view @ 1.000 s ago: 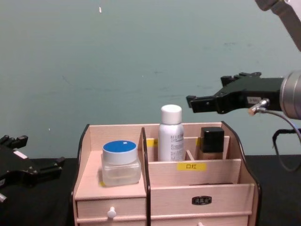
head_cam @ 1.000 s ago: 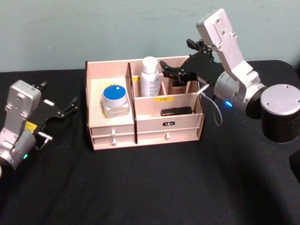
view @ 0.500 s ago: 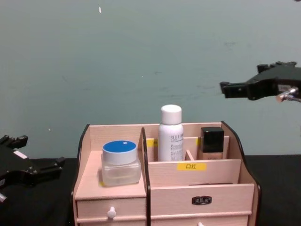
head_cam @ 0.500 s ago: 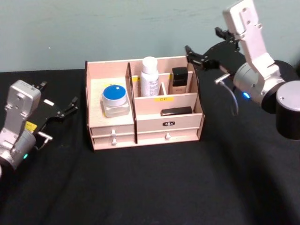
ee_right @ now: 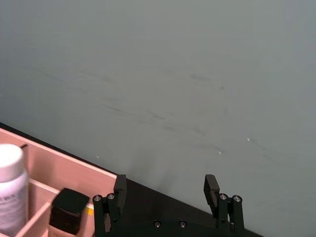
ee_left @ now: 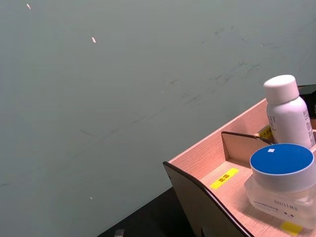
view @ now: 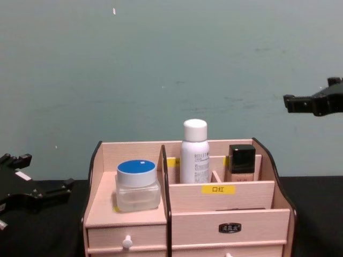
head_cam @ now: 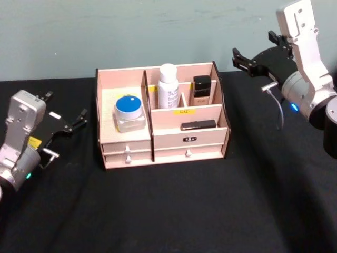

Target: Pick up the facial cleanser and watermelon frost from the table and place them into the tiered storage box.

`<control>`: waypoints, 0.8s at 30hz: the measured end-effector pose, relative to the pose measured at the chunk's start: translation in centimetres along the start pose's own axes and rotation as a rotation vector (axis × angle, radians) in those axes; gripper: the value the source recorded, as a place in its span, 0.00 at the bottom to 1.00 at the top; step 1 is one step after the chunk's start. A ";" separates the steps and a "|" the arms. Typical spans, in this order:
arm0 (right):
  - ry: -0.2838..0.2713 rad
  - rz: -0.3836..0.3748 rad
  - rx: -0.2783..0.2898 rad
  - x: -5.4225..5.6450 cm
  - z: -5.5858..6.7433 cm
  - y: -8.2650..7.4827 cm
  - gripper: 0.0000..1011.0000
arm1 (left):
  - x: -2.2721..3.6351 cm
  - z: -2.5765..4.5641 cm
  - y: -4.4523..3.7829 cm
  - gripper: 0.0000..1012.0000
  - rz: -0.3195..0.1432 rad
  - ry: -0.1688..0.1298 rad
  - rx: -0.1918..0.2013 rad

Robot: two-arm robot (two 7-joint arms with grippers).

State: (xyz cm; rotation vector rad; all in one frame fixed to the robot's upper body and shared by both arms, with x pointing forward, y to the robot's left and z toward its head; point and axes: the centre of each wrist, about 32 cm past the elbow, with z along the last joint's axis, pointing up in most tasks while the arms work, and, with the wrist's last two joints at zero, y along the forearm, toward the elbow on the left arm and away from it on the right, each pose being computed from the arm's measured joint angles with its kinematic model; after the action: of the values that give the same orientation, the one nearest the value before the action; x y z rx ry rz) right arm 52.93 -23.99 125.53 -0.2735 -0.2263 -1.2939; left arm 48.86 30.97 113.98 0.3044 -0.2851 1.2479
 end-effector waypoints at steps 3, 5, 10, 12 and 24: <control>0.006 -0.014 -0.012 0.2 -0.4 -0.1 0.99 | 0.00 0.00 0.00 1.00 0.000 0.000 0.000; 0.010 -0.020 -0.021 0.3 -0.8 -0.1 0.99 | 0.00 0.00 0.00 1.00 0.000 0.000 0.000; 0.022 -0.035 -0.045 0.4 -1.7 -0.2 0.99 | 0.00 0.00 0.00 1.00 0.000 0.000 0.000; 0.023 -0.037 -0.052 0.4 -1.9 -0.2 0.99 | 0.00 0.00 0.00 1.00 0.000 0.000 0.000; 0.029 -0.045 -0.097 0.2 -3.4 -0.2 0.99 | 0.00 0.00 0.00 1.00 0.000 0.000 0.000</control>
State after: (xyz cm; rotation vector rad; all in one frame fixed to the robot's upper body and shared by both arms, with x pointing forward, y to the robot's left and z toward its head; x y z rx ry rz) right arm 52.79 -25.30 122.38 -0.3336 -0.1462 -1.3548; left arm 48.86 30.97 113.98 0.3044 -0.2851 1.2480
